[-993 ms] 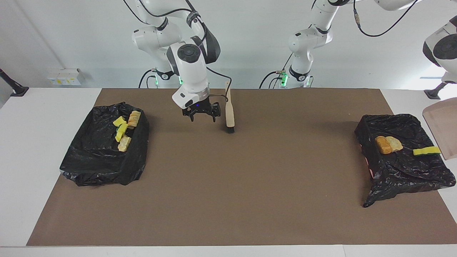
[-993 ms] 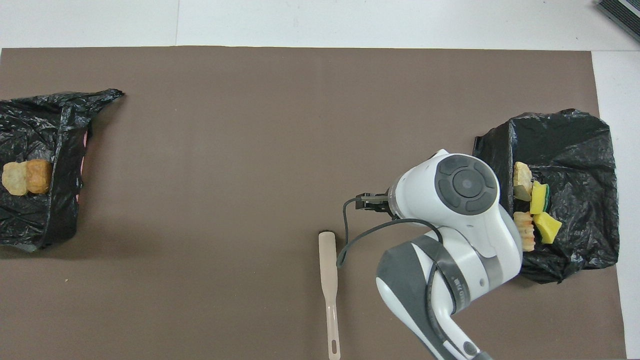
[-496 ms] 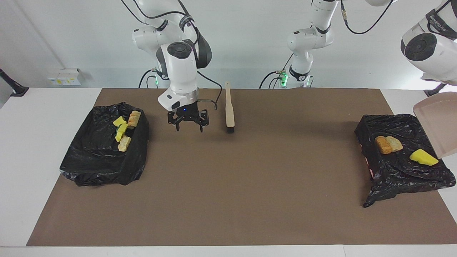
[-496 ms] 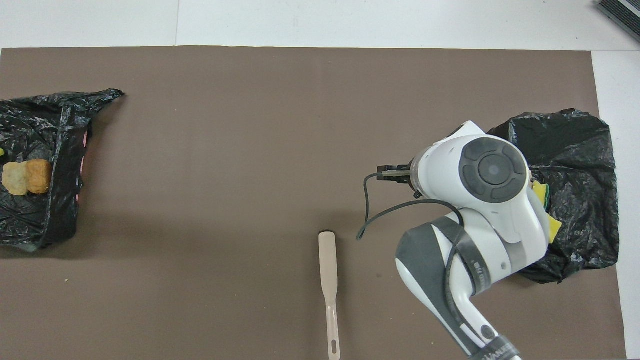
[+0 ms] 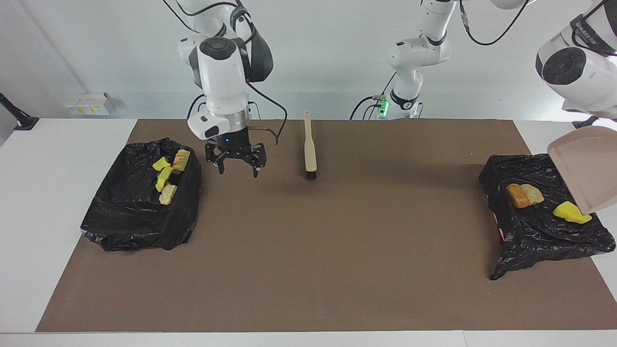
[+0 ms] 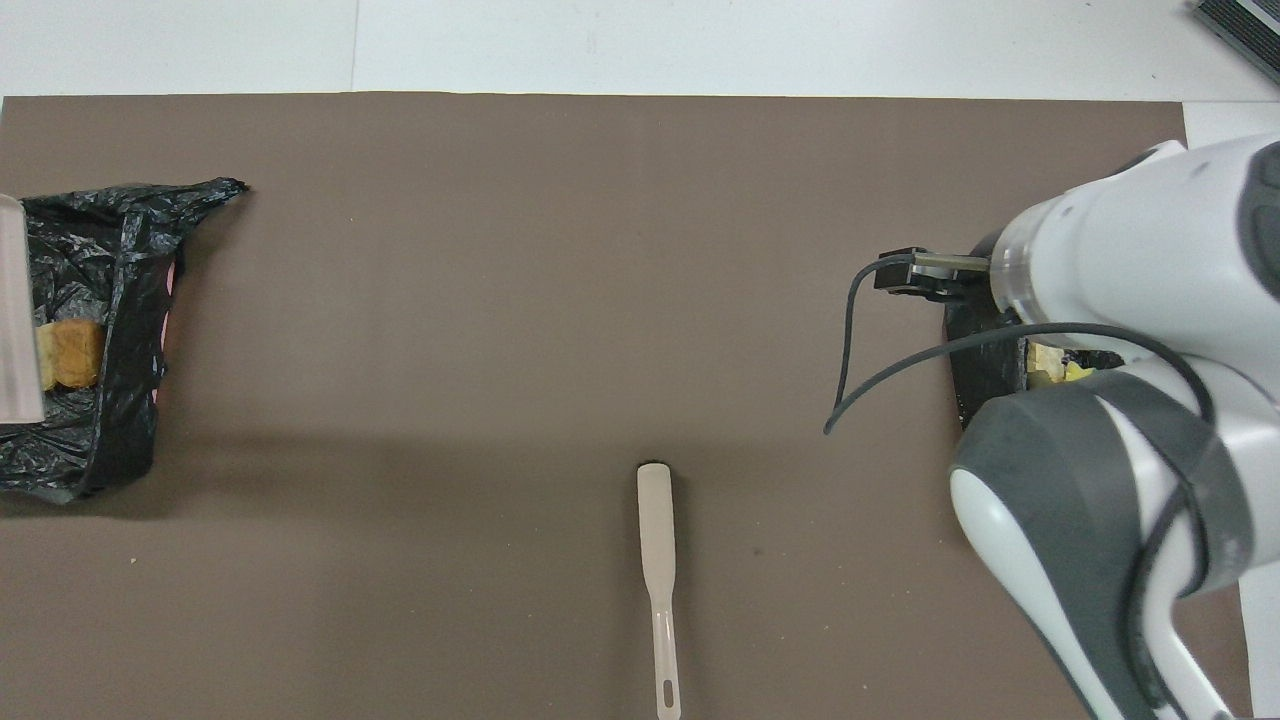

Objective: Sweep and dump trash in bin

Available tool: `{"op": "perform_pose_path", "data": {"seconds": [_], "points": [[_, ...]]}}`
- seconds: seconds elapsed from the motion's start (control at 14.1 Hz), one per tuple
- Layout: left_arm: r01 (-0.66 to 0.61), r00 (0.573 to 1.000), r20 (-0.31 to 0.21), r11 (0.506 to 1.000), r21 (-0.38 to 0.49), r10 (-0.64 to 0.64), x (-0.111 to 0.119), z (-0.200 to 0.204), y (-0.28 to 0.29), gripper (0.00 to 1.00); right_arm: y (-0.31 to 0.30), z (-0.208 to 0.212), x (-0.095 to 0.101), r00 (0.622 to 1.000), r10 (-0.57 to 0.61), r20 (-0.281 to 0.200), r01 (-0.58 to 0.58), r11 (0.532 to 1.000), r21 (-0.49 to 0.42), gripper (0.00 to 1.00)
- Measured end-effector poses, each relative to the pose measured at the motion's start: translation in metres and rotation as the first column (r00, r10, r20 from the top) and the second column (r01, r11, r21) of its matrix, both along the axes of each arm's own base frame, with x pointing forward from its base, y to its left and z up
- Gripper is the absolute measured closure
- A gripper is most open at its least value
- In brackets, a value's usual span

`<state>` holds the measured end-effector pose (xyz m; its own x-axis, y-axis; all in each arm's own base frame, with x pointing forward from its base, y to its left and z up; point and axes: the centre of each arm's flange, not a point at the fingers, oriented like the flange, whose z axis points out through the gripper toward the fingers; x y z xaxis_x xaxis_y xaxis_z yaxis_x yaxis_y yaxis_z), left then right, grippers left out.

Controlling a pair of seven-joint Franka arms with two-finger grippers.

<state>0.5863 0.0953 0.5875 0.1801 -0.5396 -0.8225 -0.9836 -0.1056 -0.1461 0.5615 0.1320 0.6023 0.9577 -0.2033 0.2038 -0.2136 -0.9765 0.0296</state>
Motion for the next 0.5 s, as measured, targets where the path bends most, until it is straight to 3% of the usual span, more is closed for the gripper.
{"op": "perform_pose_path", "data": {"seconds": [0.35,0.5], "points": [[-0.254,0.956,0.1,0.948,-0.192,0.276,-0.018,-0.019,-0.032,0.69,-0.059,0.053,-0.022,0.998,-0.019,-0.056,0.019,1.0,-0.002,0.0],[-0.354,0.897,0.165,0.89,-0.289,0.41,-0.023,-0.024,-0.054,0.69,-0.1,0.07,-0.028,0.995,0.001,-0.096,0.0,1.0,0.016,0.0]]}}
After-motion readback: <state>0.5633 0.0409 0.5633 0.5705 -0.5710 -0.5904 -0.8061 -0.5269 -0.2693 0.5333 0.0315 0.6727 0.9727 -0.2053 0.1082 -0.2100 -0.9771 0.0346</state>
